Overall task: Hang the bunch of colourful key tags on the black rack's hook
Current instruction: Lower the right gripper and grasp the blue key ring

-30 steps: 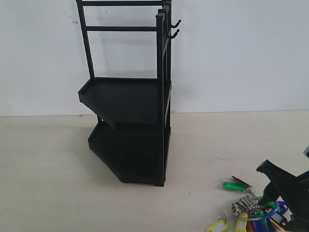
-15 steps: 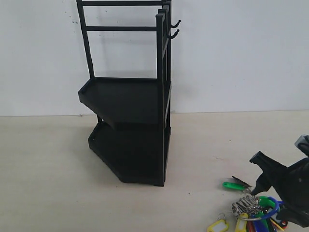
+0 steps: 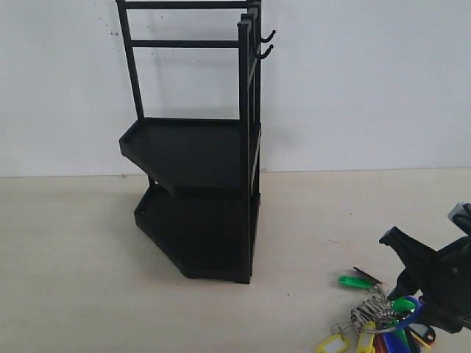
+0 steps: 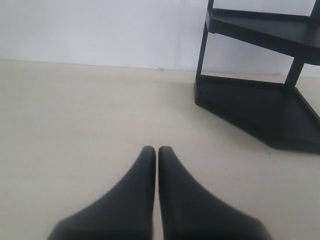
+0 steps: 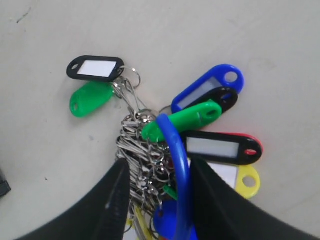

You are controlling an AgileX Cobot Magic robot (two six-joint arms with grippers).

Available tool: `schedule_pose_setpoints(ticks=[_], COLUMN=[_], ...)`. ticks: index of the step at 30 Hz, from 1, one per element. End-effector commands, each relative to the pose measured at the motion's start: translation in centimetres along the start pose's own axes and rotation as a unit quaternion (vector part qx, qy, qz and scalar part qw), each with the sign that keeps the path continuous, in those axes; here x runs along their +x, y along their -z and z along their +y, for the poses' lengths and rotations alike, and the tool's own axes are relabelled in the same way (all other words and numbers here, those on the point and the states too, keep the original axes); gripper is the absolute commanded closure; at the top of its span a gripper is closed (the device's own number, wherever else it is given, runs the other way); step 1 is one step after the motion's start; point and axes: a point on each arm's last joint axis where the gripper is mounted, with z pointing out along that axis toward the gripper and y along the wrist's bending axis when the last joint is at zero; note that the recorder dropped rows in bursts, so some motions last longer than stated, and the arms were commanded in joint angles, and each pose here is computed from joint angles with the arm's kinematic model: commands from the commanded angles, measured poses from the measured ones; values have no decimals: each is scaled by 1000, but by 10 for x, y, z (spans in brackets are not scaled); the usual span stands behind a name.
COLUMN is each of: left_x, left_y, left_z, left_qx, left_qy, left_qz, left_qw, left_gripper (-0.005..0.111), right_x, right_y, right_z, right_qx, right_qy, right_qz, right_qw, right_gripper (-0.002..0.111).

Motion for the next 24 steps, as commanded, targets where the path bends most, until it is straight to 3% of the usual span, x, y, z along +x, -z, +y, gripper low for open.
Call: schedule_pose_setpoints(ticks=[1,10,12,16,21,24], left_x=[-1,-1,-1,-1,-1,-1], left_y=[0,0,0,0,0,0], left_z=[0,0,0,0,0,0], left_qx=[-1,-1,-1,-1,-1,-1], left_qy=[-3,-3,-3,-3,-3,-3], left_qz=[-4,-4,-4,-4,-4,-4], left_qw=[1000,1000,1000,1000,1000,1000], left_gripper=[102,102,102,102,102,102], right_x=[0,2,2,2,3,3], right_y=[1,-12,-11,-11,-11,-8], right_z=[2,-4,-4,-4,-4,-3], right_qx=[-2,16,14,14,16,10], right_qy=[2,-4,17,32,57,105], right_qz=[3,21,18,21,24,23], right_qw=[1000,1000,1000,999,998,994], right_gripper=[71,71,77,108,108,108])
